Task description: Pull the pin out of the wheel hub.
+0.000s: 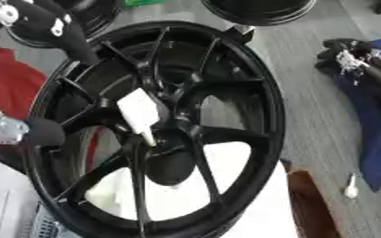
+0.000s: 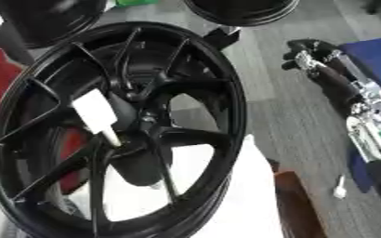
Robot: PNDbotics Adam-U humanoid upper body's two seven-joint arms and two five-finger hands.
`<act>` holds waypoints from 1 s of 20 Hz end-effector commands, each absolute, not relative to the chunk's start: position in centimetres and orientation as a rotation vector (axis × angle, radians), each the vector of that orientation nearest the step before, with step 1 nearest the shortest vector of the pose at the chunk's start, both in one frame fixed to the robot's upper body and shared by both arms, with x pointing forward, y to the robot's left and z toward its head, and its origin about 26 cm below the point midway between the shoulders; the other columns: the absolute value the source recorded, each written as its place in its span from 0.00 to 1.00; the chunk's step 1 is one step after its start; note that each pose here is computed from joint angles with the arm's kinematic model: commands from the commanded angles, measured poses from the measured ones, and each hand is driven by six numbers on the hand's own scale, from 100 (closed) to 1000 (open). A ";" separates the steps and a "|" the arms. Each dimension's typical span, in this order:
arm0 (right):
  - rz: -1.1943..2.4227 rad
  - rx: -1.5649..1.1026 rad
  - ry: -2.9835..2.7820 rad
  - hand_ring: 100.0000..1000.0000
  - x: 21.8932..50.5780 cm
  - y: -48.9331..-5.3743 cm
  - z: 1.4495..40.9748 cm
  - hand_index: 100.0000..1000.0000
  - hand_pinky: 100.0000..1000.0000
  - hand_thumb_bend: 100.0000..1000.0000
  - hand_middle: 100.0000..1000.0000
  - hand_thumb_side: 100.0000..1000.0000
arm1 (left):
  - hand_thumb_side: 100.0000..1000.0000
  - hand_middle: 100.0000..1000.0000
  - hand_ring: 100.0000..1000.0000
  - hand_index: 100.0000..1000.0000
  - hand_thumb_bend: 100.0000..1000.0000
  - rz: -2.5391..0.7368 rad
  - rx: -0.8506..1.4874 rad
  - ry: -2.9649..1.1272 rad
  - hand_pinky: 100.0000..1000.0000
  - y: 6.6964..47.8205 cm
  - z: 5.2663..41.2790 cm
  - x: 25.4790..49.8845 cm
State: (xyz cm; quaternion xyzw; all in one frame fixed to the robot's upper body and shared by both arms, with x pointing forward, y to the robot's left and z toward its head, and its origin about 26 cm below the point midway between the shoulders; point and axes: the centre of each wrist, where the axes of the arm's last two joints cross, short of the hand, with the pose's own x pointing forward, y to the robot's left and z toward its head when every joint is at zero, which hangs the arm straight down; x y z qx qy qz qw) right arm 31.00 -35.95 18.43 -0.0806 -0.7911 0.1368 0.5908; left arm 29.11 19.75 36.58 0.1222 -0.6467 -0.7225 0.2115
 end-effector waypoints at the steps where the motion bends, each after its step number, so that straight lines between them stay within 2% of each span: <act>1: 0.347 -0.214 -1.852 0.69 30.9 -36.2 19.2 0.77 0.97 0.00 0.63 0.46 | 0.54 0.65 0.70 0.79 0.48 -1.947 0.397 -1.808 0.76 20.1 37.4 28.3; 6: 0.350 -0.217 -1.841 0.69 31.0 -36.1 18.9 0.77 0.97 0.00 0.63 0.46 | 0.51 0.67 0.71 0.80 0.47 -1.882 0.414 -1.859 0.76 19.3 37.3 28.2; 11: 0.353 -0.216 -1.834 0.69 31.0 -36.1 18.6 0.77 0.97 0.00 0.63 0.48 | 0.44 0.71 0.74 0.82 0.49 -2.000 0.422 -1.899 0.77 18.0 37.3 28.0; 18: 0.362 -0.218 -1.836 0.69 30.9 -36.0 18.6 0.77 0.97 0.00 0.63 0.49 | 0.42 0.72 0.74 0.82 0.48 -2.148 0.407 -1.890 0.77 18.1 37.3 28.1; 19: 0.366 -0.216 -1.836 0.69 30.9 -35.9 18.6 0.77 0.97 0.00 0.63 0.49 | 0.35 0.73 0.75 0.82 0.47 -2.163 0.406 -1.902 0.78 18.0 37.3 28.1; 20: 0.372 -0.214 -1.840 0.69 30.9 -35.8 18.7 0.77 0.97 0.00 0.63 0.49 | 0.34 0.73 0.75 0.82 0.48 -2.182 0.415 -1.914 0.78 17.9 37.5 28.0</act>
